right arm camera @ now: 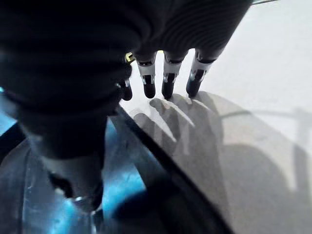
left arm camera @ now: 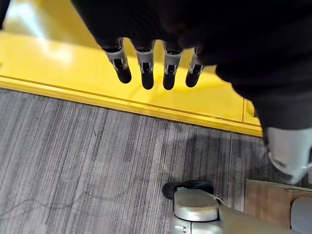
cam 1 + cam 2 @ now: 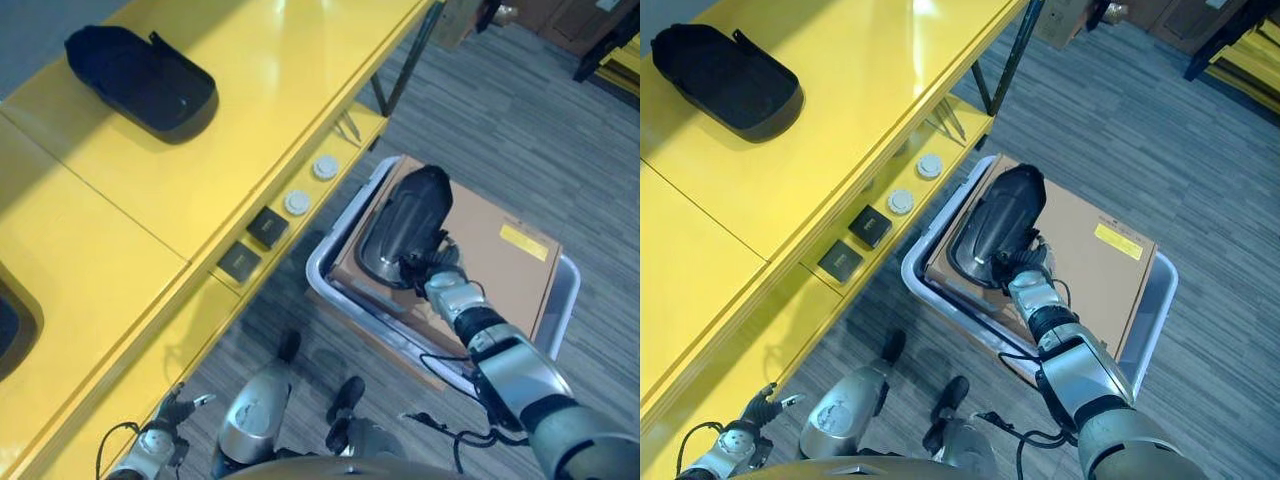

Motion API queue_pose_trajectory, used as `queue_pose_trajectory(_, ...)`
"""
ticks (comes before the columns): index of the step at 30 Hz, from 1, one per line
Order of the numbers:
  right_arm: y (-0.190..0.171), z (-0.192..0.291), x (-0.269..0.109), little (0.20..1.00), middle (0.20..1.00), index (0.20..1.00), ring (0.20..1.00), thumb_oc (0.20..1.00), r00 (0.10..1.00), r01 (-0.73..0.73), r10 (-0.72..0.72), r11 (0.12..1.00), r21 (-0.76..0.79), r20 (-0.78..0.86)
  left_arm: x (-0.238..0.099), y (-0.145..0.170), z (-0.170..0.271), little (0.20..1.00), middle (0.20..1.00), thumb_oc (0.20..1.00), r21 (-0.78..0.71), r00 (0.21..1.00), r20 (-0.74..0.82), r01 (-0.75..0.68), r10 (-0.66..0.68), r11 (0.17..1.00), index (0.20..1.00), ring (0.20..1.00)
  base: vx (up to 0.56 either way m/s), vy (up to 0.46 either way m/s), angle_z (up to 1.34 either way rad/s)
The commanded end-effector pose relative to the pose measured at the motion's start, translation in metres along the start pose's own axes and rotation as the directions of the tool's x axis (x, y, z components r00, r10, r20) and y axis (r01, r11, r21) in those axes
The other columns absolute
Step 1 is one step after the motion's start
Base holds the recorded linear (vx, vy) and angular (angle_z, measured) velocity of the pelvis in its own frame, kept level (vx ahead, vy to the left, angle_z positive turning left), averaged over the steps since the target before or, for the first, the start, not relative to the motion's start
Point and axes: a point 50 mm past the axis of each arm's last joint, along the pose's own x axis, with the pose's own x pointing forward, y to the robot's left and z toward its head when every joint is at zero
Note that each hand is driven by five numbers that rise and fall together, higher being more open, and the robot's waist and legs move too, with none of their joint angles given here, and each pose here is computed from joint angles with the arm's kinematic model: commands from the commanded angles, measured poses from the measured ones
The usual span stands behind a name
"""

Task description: Move parts from the plastic box to the shelf.

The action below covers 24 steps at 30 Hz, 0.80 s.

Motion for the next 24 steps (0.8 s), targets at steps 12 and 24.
queue_pose_trajectory(12,0.005,-0.022,-0.003,0.200,0.200,0.200,0.200,0.200,0.997,-0.062,0.060,0.997,-0.041,-0.041,0.004,0.024,0.012,1.000,1.000,1.000,0.039,0.997,0.055,-0.056,0.054,0.998,1.000,1.000,-0.01,-0.041,0.01)
queue_pose_trajectory(24,-0.012,-0.046,-0.012,0.200,0.200,0.200,0.200,0.200,0.999,0.030,-0.027,0.997,0.068,-0.037,-0.006,0.036,0.088,1.000,1.000,1.000,-0.193,0.916,0.399,0.124,-0.038,0.973,1.000,1.000,0.03,-0.048,-0.02)
